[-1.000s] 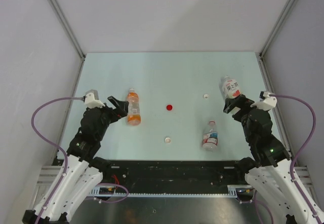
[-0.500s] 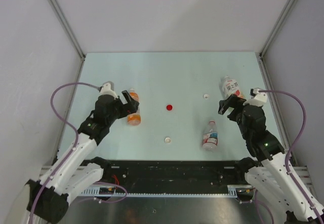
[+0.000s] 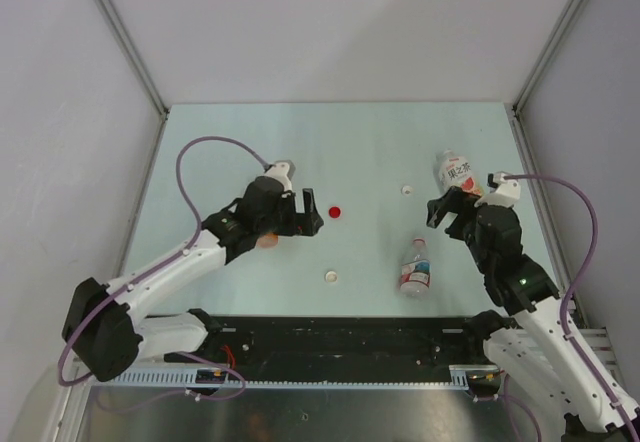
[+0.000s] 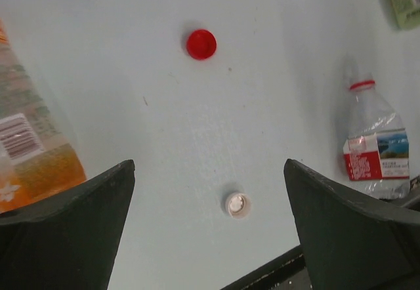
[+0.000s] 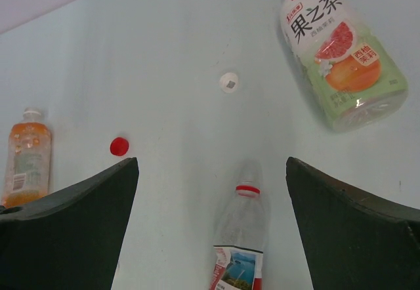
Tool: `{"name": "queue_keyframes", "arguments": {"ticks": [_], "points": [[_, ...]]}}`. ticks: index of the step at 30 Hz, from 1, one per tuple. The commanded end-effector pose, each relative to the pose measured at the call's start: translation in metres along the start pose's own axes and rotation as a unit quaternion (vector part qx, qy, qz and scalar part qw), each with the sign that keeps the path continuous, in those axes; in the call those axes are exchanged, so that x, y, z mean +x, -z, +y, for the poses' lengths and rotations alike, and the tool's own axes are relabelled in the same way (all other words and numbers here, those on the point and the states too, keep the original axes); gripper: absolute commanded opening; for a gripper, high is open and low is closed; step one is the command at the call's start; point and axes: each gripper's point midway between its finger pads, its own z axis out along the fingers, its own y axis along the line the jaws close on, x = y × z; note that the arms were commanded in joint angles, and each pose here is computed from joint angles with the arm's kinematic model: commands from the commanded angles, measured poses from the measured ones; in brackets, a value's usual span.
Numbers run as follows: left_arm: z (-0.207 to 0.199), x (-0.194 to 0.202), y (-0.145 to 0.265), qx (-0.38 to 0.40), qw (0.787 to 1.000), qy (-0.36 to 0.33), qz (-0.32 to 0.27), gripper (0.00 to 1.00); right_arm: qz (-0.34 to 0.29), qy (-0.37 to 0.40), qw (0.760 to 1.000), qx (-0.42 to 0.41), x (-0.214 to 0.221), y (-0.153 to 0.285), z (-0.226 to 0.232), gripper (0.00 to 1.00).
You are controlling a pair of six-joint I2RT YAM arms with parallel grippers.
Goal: Screw on the bottle caps
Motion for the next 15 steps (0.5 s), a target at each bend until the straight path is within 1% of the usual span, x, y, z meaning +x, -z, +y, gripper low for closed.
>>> {"name": "queue_keyframes", "arguments": {"ticks": [1,5,7,9,13,15], "points": [[-0.024,0.022,-0.002,0.047,0.998,-0.032,0.040,0.99,0.007,0.010,1.000,-0.019,0.002,-0.005,0.008,0.99],[-0.031,0.057,-0.004,0.062,0.993,-0.047,0.083,0.99,0.017,0.018,0.999,-0.023,0.004,-0.007,0.009,0.99],[-0.035,0.074,-0.007,0.069,0.990,-0.054,0.110,0.96,0.020,0.022,0.999,-0.026,0.005,-0.008,0.010,0.99],[-0.038,0.092,-0.011,0.074,0.986,-0.057,0.141,0.91,0.024,0.020,0.999,-0.027,0.007,-0.009,0.010,0.99],[-0.041,0.126,-0.018,0.074,0.976,-0.073,0.194,0.70,0.034,0.019,0.999,-0.026,0.010,-0.012,0.009,0.99],[-0.041,0.139,-0.022,0.069,0.972,-0.081,0.212,0.65,0.041,0.019,0.999,-0.027,0.013,-0.014,0.009,0.99]]}}
